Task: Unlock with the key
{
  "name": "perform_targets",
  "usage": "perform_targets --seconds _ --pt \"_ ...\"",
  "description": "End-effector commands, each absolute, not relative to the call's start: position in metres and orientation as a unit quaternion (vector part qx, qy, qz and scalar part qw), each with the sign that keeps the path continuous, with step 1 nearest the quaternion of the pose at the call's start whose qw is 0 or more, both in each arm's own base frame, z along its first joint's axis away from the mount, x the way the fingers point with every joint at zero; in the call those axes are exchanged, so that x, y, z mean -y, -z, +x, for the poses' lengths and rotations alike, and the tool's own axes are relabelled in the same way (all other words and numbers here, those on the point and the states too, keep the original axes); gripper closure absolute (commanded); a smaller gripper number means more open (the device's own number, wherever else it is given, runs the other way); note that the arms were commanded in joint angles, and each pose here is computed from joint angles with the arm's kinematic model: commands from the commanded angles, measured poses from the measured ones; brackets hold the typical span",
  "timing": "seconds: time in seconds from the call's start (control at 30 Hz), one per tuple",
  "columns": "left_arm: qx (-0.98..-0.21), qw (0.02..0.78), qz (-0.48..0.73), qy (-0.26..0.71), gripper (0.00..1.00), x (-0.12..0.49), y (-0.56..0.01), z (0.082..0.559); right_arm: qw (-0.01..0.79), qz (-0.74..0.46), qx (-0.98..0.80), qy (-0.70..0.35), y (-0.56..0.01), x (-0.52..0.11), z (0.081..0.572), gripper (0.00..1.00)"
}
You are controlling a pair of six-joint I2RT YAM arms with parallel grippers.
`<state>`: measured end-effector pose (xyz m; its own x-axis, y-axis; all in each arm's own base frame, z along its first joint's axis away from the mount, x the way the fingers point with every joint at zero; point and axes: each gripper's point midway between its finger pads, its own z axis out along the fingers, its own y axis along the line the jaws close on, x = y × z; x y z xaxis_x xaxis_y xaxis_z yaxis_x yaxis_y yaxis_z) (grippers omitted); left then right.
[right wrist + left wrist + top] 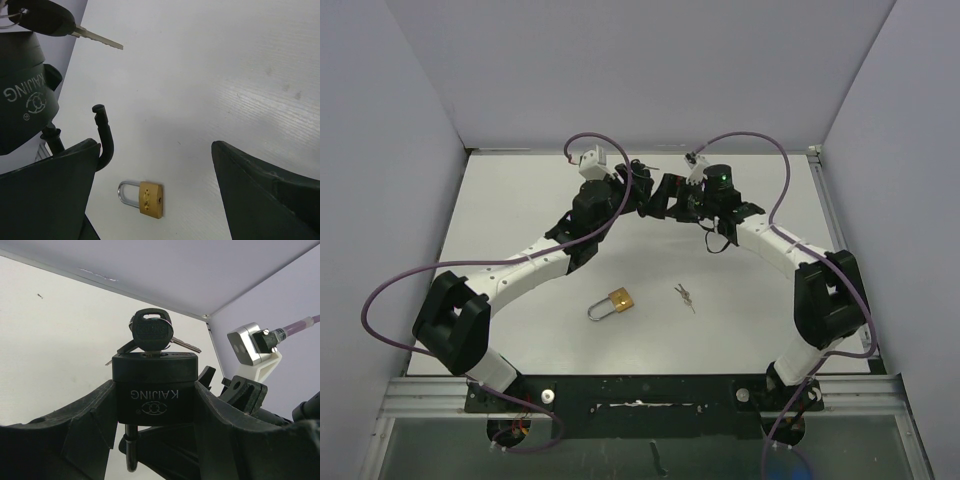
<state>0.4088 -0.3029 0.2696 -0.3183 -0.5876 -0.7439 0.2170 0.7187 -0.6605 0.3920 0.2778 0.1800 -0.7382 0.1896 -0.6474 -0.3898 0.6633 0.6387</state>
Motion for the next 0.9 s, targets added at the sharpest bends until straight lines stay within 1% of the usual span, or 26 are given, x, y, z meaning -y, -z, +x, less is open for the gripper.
perform_targets --seconds 0.0,0.2,0.4,0.6,0.73,0.87 --pt "-0.621 0.630 -0.155 0.440 1.00 0.301 -0.373 0.410 0.379 -0.074 -0.826 -0.411 -0.197 -0.286 0.398 0.02" --pt "-0.622 0.628 -0.158 0.440 1.00 0.301 -0.371 0.409 0.384 -0.080 -0.821 -0.414 -0.201 -0.286 0.398 0.02" --pt "-0.634 0.627 -0.159 0.424 1.00 0.298 -0.359 0.411 0.442 -0.094 -0.797 -0.400 -0.235 -0.274 0.401 0.02" --pt "-0.651 0.625 -0.160 0.399 1.00 0.294 -0.344 0.415 0.463 -0.096 -0.790 -0.389 -0.255 -0.261 0.401 0.02" --pt "-0.668 0.632 -0.163 0.357 1.00 0.281 -0.334 0.424 0.469 -0.084 -0.802 -0.360 -0.257 -0.242 0.400 0.02" --pt "-0.711 0.634 -0.148 0.264 1.00 0.261 -0.315 0.442 0.466 -0.072 -0.825 -0.311 -0.249 -0.218 0.392 0.02"
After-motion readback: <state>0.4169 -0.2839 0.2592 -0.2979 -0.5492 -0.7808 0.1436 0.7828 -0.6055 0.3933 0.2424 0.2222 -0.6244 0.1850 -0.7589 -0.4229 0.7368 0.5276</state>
